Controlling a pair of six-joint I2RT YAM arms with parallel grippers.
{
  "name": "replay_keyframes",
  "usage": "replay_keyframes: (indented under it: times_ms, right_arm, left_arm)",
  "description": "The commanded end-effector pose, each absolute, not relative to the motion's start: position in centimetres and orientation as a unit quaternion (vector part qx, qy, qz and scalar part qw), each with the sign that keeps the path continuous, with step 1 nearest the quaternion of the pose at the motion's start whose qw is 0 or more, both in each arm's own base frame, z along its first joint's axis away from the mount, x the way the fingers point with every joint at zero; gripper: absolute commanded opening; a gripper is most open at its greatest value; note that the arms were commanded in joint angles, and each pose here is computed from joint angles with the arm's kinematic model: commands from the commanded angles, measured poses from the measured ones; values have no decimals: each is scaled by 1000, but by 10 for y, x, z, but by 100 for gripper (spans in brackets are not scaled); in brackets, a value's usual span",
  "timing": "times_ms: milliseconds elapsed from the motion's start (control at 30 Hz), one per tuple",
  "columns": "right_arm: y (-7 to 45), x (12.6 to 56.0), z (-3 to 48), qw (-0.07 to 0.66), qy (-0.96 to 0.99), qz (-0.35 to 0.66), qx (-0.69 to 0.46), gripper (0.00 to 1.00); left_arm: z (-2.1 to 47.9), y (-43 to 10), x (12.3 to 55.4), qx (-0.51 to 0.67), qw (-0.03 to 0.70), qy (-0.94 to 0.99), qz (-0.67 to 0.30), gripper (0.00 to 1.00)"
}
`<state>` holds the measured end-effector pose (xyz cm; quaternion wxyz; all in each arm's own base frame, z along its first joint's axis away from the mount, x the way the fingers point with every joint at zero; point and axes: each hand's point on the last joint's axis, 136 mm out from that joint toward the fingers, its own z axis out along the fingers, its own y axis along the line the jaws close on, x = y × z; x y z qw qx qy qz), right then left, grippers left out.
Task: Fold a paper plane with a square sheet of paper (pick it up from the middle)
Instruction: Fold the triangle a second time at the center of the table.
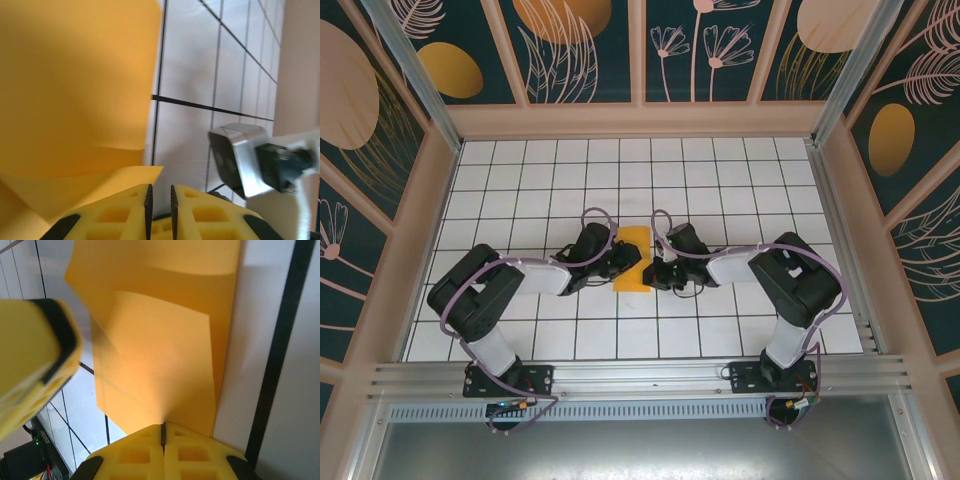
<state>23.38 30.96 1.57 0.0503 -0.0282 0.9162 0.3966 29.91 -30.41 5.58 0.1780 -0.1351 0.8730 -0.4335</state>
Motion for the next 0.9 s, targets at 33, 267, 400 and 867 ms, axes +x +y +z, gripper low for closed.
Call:
replay_keyframes:
  times_ms: [33, 267, 400, 867]
  right_arm:
    - [285, 216, -22, 10, 943, 333, 2, 0]
    - [281, 214, -26, 7, 946, 324, 4, 0]
    - [276, 211, -33, 2, 951, 310, 3, 0]
    - [262, 204, -48, -10, 963, 270, 3, 0]
  left_arm:
    - [59, -308, 298, -121, 178, 868, -448, 20]
    - [20, -299, 300, -146, 159, 891, -399, 16]
    - [9, -293, 299, -155, 155, 896, -386, 15]
    - [9, -277, 312, -161, 159, 901, -371, 16]
